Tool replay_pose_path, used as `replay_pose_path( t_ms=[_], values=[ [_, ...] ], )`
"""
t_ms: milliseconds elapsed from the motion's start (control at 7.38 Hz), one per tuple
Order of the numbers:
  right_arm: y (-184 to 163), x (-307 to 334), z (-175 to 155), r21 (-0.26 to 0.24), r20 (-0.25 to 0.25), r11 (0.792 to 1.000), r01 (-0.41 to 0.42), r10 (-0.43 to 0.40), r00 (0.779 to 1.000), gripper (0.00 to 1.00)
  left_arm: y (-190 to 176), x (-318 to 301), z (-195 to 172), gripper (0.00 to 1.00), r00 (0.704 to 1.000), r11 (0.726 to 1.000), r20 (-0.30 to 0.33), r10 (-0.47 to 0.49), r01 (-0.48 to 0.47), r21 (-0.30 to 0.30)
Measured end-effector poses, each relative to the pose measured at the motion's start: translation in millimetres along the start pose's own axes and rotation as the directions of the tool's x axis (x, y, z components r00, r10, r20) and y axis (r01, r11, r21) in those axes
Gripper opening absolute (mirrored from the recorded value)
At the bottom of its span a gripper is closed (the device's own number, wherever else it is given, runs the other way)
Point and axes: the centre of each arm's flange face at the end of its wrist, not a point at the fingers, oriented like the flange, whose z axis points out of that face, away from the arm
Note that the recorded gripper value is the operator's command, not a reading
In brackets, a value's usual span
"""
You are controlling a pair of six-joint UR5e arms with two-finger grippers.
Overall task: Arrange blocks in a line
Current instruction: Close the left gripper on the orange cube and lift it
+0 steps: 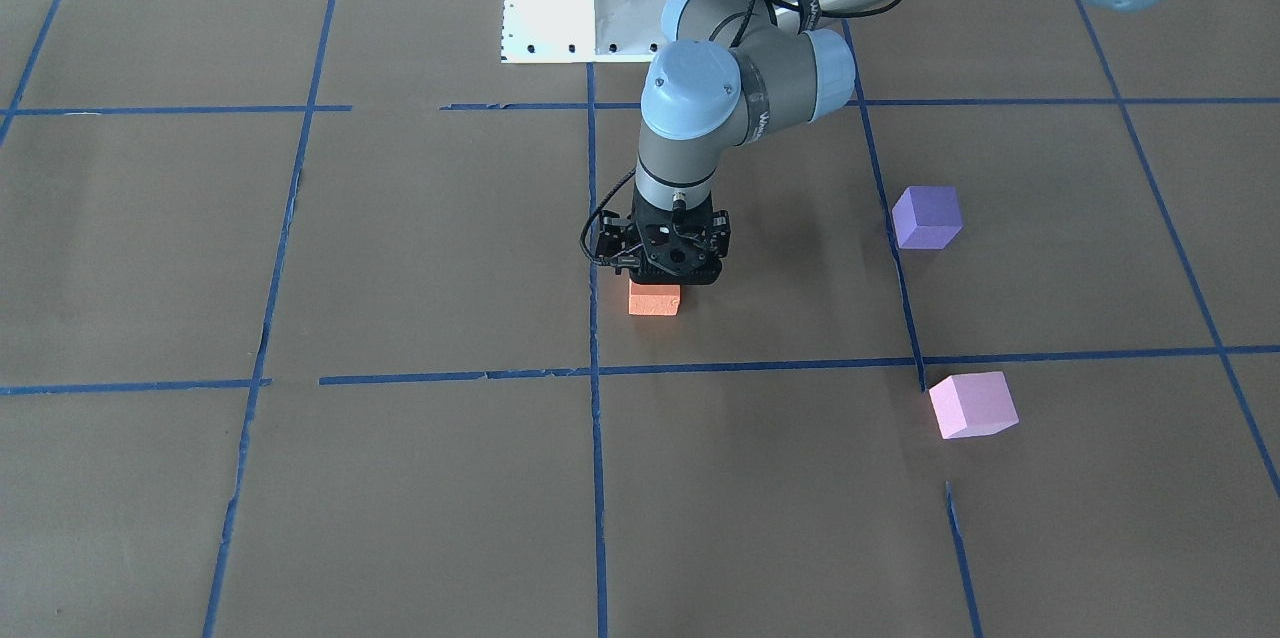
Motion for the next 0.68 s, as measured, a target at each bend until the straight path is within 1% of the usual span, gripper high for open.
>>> replay_pose_path(
  t_ms=[406, 542, 677],
  values=[
    [0, 0, 0, 0.0, -0.001, 1.0, 0.0, 0.0, 1.0, 1.0, -3, -1, 10, 0.99, 1.0, 1.0, 0.008, -0.002, 0.002, -0.002],
    [0, 0, 0, 0.0, -0.001, 1.0, 0.0, 0.0, 1.0, 1.0, -4, -1, 13, 0.96, 1.0, 1.0, 0.012, -0.001, 0.001, -0.004],
    [0, 0, 0, 0.0, -0.001, 1.0, -0.001, 0.001, 1.0, 1.0, -5, -2, 15, 0.8, 1.0, 1.0, 0.013, -0.001, 0.001, -0.004]
  ],
)
